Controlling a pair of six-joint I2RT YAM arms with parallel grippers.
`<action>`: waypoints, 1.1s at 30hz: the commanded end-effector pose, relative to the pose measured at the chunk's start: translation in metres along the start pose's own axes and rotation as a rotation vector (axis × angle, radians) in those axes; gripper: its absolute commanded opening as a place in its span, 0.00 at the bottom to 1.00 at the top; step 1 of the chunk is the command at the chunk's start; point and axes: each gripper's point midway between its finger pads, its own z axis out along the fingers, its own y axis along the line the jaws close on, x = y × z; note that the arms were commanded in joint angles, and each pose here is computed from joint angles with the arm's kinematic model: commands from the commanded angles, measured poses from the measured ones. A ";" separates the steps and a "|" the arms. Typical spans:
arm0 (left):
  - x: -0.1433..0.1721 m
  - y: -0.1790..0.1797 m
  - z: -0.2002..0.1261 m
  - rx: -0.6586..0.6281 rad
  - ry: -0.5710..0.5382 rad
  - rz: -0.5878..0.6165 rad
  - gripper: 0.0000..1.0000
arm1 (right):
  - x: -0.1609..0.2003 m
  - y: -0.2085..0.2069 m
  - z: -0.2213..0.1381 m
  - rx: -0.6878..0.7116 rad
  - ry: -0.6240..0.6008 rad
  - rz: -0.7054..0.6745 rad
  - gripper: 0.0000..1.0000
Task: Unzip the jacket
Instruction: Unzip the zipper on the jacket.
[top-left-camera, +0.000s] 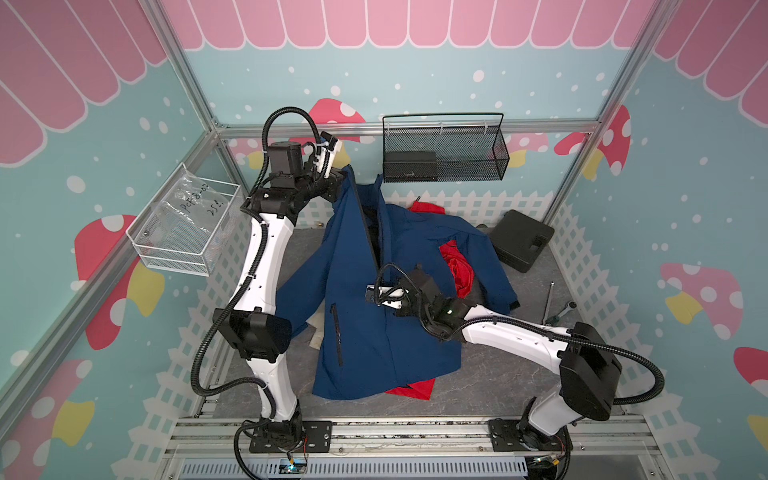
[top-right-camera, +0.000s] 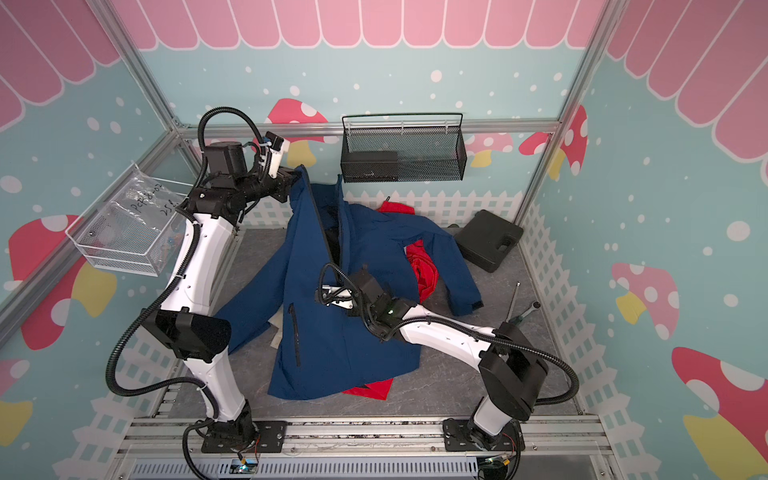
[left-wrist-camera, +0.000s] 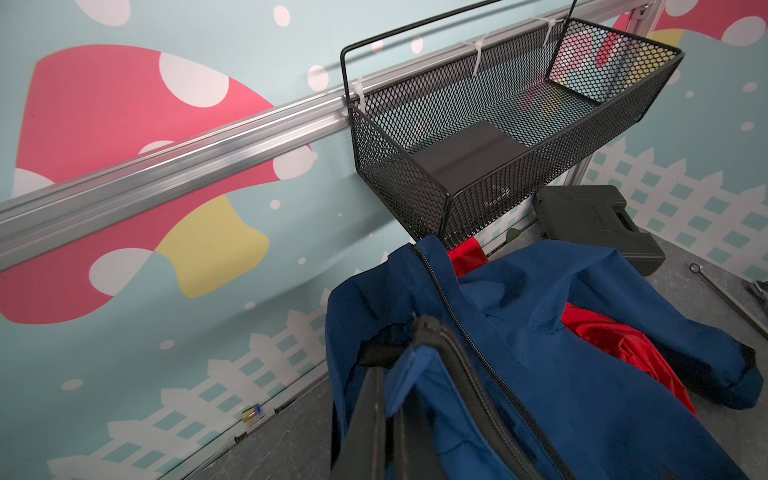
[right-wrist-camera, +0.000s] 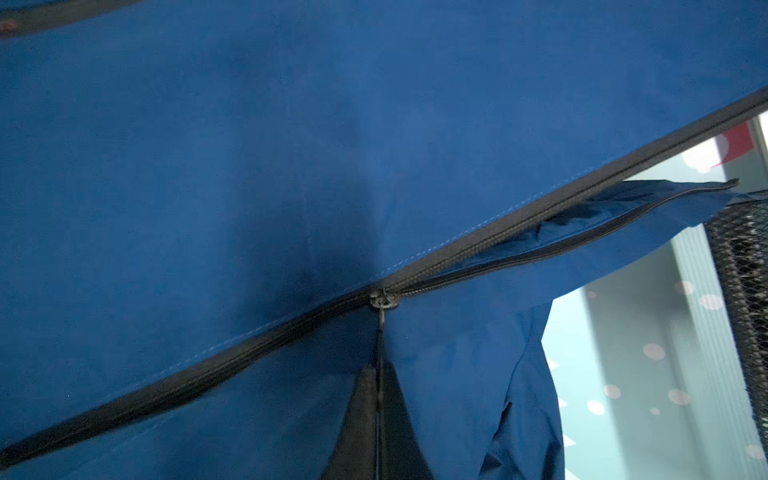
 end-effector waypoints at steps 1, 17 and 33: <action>-0.048 0.010 -0.014 -0.054 -0.153 0.063 0.00 | 0.013 0.035 -0.008 -0.111 0.049 -0.028 0.00; -0.048 0.010 -0.008 -0.045 -0.166 0.056 0.00 | 0.017 0.076 -0.020 -0.219 0.092 -0.041 0.00; -0.052 0.012 -0.011 -0.057 -0.176 0.065 0.00 | 0.026 0.113 -0.032 -0.315 0.141 -0.060 0.00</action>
